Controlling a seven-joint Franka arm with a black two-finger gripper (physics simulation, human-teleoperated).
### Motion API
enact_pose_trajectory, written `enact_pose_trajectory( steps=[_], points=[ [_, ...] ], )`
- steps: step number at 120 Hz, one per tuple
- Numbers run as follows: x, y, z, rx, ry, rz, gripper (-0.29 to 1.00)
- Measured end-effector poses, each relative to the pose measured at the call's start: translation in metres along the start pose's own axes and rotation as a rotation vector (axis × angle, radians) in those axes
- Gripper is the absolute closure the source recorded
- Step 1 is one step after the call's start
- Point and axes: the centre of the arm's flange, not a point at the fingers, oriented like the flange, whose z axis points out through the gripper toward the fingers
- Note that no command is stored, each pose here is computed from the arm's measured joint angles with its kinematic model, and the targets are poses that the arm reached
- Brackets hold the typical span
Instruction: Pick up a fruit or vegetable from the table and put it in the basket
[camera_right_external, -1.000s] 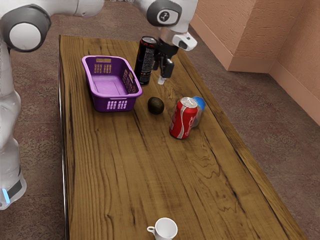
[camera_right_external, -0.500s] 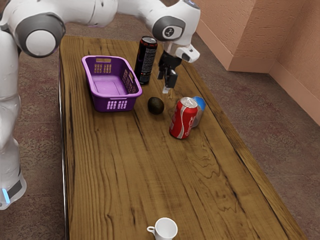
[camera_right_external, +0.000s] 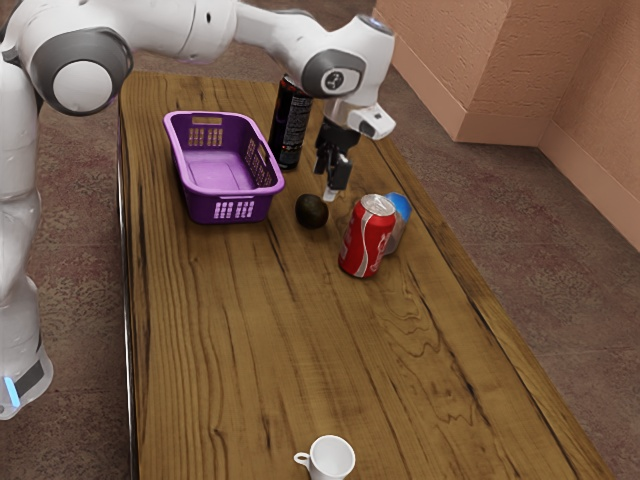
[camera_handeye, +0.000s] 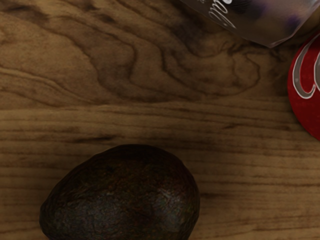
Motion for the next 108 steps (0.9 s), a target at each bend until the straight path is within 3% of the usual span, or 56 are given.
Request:
enact_pose_trajectory(
  steps=[108],
  points=[
    [0.004,-0.032,0.042,-0.008,-0.028,-0.034,0.00]
  ],
)
